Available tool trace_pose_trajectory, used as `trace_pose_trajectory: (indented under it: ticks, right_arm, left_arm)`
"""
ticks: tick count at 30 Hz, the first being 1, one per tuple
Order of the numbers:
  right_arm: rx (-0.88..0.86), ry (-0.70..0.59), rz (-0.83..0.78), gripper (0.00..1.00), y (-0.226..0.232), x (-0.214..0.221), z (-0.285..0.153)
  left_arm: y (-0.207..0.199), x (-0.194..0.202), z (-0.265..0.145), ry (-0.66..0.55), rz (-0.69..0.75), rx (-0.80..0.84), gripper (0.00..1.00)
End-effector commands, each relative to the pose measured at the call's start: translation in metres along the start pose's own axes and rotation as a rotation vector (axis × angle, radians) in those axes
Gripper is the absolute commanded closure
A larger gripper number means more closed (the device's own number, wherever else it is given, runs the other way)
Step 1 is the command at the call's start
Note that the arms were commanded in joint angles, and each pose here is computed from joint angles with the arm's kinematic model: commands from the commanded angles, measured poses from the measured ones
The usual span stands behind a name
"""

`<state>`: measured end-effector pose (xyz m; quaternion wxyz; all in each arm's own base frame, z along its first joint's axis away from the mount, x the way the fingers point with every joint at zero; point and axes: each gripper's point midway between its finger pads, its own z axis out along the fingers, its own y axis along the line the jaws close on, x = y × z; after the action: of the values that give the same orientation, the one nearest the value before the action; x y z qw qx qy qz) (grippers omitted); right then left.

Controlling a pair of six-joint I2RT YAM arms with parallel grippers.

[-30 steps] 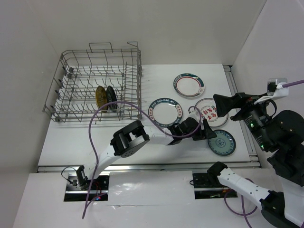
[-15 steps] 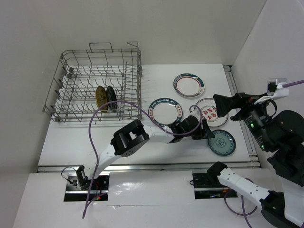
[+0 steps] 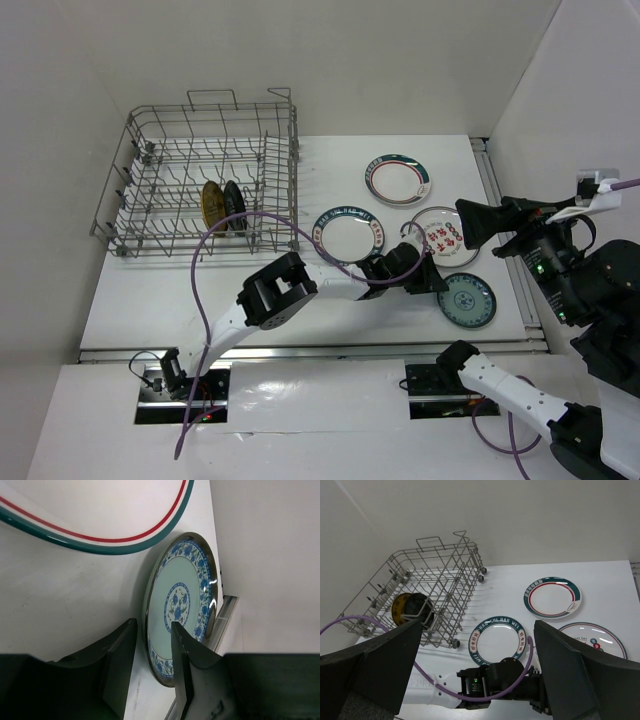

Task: Load the plates into the dish rack

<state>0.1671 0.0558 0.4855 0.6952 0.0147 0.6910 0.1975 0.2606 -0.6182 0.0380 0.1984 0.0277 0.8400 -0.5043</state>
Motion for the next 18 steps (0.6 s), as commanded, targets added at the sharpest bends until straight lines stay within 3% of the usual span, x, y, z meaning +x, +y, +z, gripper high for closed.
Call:
trace_pose_trajectory:
  ticks: [1, 5, 12, 15, 18]
  right_arm:
    - [-0.016, -0.031, 0.016, 0.00, 0.002, -0.012, -0.008]
    - [-0.007, -0.034, 0.017, 0.00, 0.000, -0.012, -0.008]
    - [-0.009, -0.042, 0.020, 0.00, -0.001, -0.014, -0.011]
    - [-0.009, -0.042, 0.020, 0.00, -0.001, -0.014, -0.011]
    - [-0.012, -0.050, 0.023, 0.00, 0.000, -0.017, -0.013]
  left_arm:
    - [0.061, 0.030, 0.004, 0.087, 0.015, -0.157, 0.53]
    - [0.066, 0.031, 0.003, 0.088, 0.014, -0.179, 0.64]
    - [0.060, 0.026, -0.001, 0.086, 0.035, -0.189, 1.00]
    - [0.067, 0.026, -0.010, 0.080, 0.053, -0.171, 1.00]
    - [0.040, 0.001, -0.039, 0.006, 0.082, -0.137, 1.00]
